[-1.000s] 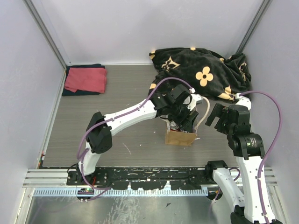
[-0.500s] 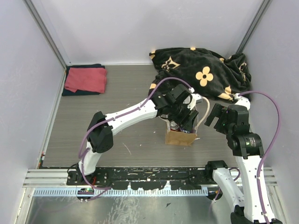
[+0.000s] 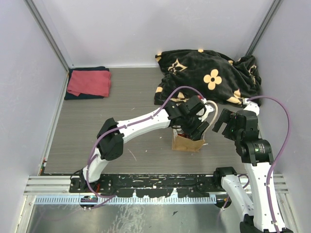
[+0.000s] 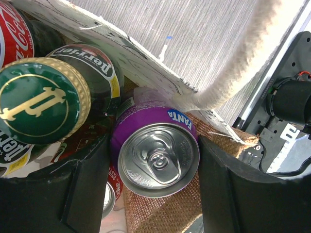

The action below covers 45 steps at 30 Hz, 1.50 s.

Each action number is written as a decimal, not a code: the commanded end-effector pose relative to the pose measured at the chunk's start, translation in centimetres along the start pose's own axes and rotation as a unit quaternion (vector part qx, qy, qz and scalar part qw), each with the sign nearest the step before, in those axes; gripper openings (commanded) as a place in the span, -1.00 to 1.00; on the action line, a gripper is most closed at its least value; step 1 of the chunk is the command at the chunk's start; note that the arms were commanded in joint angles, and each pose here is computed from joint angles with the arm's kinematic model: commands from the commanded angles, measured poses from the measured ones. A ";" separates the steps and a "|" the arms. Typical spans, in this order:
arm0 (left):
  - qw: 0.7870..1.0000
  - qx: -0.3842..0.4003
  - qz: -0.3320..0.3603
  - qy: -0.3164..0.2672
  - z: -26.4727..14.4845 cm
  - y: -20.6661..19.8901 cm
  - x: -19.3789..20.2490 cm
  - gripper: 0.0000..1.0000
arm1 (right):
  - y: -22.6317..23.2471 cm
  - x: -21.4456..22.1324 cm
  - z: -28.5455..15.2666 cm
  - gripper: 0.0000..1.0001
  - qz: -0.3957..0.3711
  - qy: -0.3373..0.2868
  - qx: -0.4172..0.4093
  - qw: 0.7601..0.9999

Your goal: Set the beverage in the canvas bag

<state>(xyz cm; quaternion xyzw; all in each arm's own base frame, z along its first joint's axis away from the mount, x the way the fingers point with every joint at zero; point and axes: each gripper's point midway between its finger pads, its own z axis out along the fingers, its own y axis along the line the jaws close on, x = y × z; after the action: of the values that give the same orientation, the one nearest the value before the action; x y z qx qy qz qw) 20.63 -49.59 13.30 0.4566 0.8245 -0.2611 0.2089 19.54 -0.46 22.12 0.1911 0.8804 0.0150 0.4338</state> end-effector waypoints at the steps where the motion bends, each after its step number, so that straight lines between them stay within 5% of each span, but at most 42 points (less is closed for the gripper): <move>1: 0.999 -0.040 0.015 0.000 0.4 1.4 -0.2 -1.00 | 0.4 -1.1 -0.3 1.00 0.001 -0.028 -0.013 1.000; 26: 0.998 0.001 0.045 0.040 3.0 -1.5 2.1 -0.97 | 0.4 -0.9 -0.2 1.00 0.000 -0.026 -0.015 1.000; 32: 0.997 0.027 0.067 0.029 1.1 -3.8 0.5 0.10 | 0.5 -0.9 -0.2 1.00 0.000 -0.026 -0.016 1.000; 35: 0.997 0.040 0.071 0.018 0.0 -4.8 -0.5 0.46 | 0.6 -1.0 -0.2 1.00 0.001 -0.025 -0.018 1.000; 41: 0.995 0.064 0.075 0.000 -1.8 -6.4 -2.0 0.88 | 0.8 -1.1 -0.3 1.00 0.002 -0.026 -0.021 0.999; 45: 0.994 0.076 0.079 -0.008 -2.7 -7.4 -2.3 0.96 | 0.8 -1.1 -0.4 1.00 0.003 -0.027 -0.022 0.999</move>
<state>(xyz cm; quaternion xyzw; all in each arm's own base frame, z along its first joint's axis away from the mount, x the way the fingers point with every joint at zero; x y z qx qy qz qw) 18.99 -51.31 14.45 0.5152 0.7950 -0.2420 0.2096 19.87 -0.44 22.53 0.1933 0.8721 0.0204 0.4490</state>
